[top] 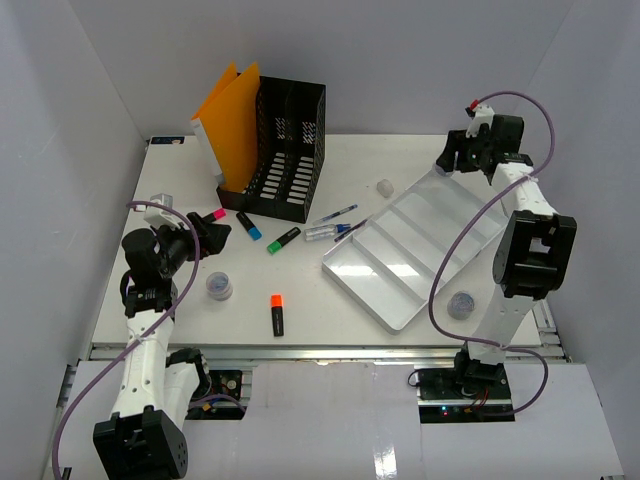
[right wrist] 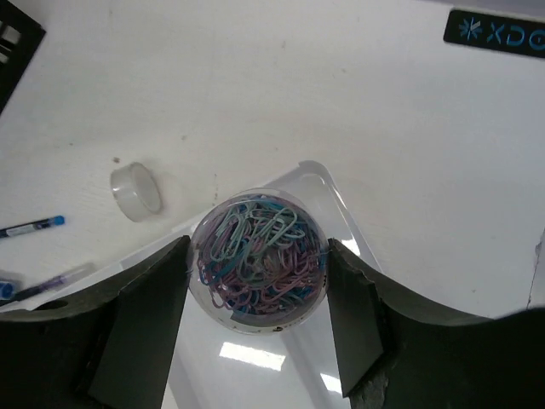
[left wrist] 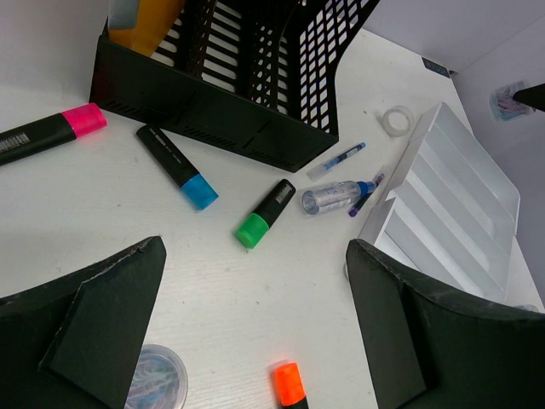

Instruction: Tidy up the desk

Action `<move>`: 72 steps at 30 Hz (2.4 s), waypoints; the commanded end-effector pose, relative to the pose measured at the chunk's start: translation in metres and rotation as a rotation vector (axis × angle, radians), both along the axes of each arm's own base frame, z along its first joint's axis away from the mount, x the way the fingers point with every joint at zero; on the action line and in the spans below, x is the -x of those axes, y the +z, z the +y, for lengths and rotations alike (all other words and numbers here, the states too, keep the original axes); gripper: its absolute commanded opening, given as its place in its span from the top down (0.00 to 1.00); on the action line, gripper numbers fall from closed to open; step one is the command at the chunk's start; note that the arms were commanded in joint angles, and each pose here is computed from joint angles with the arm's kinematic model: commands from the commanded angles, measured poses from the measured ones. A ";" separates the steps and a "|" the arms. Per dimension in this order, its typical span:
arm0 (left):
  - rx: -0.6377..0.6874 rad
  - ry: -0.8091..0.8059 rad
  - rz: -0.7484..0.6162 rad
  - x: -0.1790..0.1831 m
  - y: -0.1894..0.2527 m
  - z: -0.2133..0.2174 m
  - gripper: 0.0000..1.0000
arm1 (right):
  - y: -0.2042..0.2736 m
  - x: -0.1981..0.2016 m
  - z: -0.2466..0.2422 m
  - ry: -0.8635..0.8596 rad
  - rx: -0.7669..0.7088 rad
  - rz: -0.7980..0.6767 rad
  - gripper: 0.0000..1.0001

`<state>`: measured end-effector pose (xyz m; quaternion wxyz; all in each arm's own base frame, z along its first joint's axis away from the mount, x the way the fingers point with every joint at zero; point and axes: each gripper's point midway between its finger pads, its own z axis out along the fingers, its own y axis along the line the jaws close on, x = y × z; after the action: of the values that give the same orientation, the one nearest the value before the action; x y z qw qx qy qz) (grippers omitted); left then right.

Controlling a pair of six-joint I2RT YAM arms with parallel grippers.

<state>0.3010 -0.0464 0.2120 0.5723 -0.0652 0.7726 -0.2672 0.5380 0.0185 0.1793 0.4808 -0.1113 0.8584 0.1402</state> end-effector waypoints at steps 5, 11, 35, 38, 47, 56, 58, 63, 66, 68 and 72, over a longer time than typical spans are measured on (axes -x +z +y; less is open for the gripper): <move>-0.011 -0.002 -0.016 0.002 0.002 0.000 0.02 | -0.037 -0.009 -0.009 -0.027 0.007 0.049 0.90; -0.011 -0.004 -0.015 0.002 0.002 0.000 0.02 | -0.057 -0.012 -0.014 -0.041 0.027 0.079 0.83; 0.110 0.442 0.431 0.031 -0.072 0.049 0.25 | 0.022 0.157 0.106 0.629 -0.215 -0.038 0.02; 0.074 0.614 0.534 0.043 -0.079 0.074 0.28 | 0.025 0.184 0.124 0.685 -0.228 -0.051 0.02; 0.037 0.483 0.732 0.046 -0.117 0.044 0.09 | 0.029 0.202 0.130 0.714 -0.272 -0.052 0.02; -0.083 0.414 0.824 0.042 -0.142 0.019 0.04 | 0.031 0.207 0.132 0.732 -0.287 -0.058 0.02; -0.104 0.418 0.849 0.044 -0.149 0.019 0.04 | 0.030 0.207 0.132 0.733 -0.288 -0.056 0.02; -0.149 0.462 0.877 0.052 -0.162 0.026 0.11 | 0.029 0.208 0.133 0.736 -0.295 -0.049 0.02; -0.150 0.458 0.881 0.053 -0.164 0.024 0.18 | 0.029 0.208 0.133 0.738 -0.298 -0.048 0.02; -0.147 0.448 0.872 0.051 -0.163 0.022 0.30 | 0.028 0.208 0.133 0.739 -0.299 -0.046 0.02; -0.133 0.424 0.845 0.046 -0.156 0.017 0.57 | 0.026 0.209 0.134 0.744 -0.303 -0.040 0.02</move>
<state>0.2467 -0.0271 0.0460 0.2304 -0.2904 0.9280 -0.0367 0.3335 0.1499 0.2013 0.4217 -0.3366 0.7310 0.4178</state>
